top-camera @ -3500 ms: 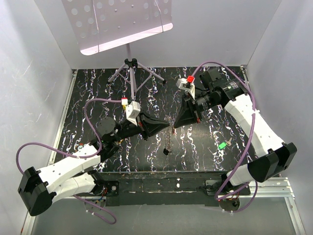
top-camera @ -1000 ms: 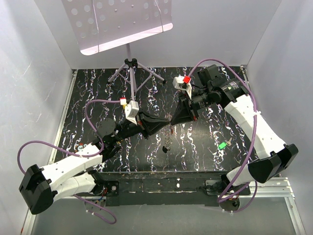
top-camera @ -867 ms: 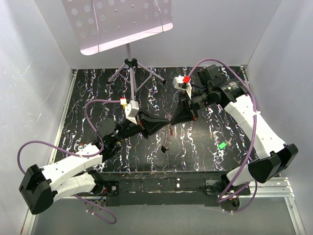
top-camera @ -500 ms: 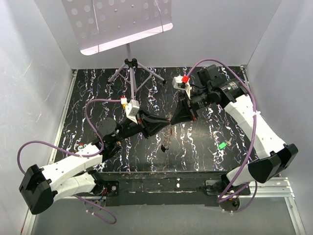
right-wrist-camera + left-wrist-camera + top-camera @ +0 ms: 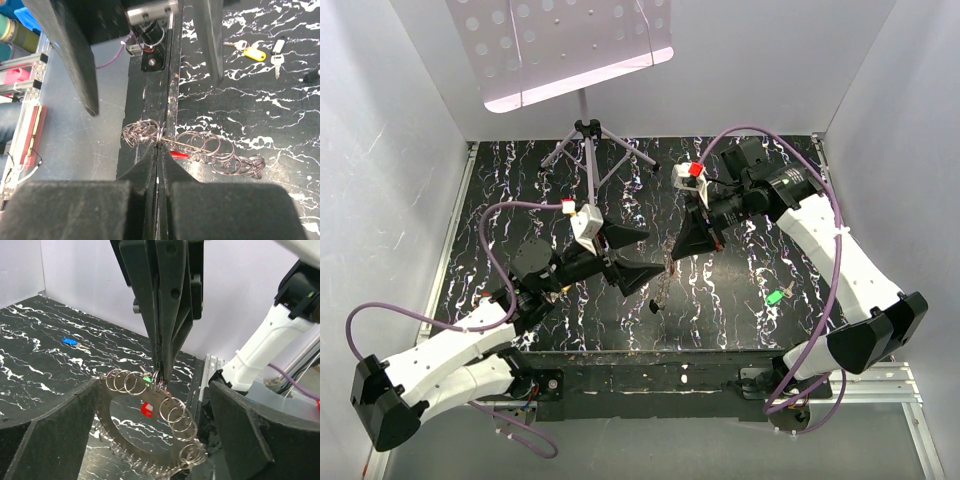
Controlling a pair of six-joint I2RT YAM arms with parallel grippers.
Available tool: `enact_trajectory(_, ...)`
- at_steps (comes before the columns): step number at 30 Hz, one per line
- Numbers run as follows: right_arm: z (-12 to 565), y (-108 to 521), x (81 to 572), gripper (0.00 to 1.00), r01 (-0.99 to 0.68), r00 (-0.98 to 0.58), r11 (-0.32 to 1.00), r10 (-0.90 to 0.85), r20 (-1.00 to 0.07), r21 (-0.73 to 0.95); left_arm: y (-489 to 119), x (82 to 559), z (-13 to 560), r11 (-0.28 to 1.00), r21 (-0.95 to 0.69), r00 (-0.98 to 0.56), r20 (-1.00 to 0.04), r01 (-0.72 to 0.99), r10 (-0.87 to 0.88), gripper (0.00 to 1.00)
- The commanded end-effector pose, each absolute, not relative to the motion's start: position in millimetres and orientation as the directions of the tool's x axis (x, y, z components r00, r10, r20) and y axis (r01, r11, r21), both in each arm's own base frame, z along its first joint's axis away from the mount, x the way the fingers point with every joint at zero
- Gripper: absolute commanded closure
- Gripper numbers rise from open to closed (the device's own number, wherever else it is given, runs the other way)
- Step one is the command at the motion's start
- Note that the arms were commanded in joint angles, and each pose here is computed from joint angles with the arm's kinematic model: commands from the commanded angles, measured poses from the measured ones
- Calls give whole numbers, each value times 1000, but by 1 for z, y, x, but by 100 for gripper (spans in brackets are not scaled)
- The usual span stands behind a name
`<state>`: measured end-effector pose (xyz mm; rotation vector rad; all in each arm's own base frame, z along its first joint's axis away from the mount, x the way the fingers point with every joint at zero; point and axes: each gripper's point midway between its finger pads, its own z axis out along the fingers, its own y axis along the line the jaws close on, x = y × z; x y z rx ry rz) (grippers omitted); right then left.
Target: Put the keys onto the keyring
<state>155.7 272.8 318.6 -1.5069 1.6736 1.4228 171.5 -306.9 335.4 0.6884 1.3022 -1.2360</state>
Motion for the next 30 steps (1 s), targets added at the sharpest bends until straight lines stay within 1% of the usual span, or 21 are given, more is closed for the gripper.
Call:
enact_trajectory(1,318,264,147,99,-928,-218,-175,-459,-861,328,-291,170,352,336,-184,-114,-969,924,-217,2)
enact_trajectory(4,309,257,143,99,-931,-186,-177,-521,-833,318,-291,164,342,314,-161,-129,-985,936,-118,2)
enact_trajectory(8,297,247,138,99,-931,-152,-180,-598,-787,317,-300,151,329,220,-145,-149,-989,965,1,2)
enact_trajectory(12,292,244,133,99,-929,-123,-195,-639,-759,315,-308,146,331,151,-108,-108,-994,983,-8,2)
enact_trajectory(15,289,243,130,99,-924,-112,-205,-661,-742,323,-314,150,331,138,-86,-84,-996,987,-19,2)
enact_trajectory(17,288,243,128,99,-921,-107,-213,-669,-736,327,-319,155,327,138,-87,-87,-996,987,-6,6)
enact_trajectory(25,286,247,125,99,-915,-100,-229,-672,-733,334,-330,173,313,178,-103,-112,-993,979,41,32)
enact_trajectory(30,286,249,123,99,-910,-103,-234,-673,-732,343,-331,177,307,197,-105,-118,-992,975,55,43)
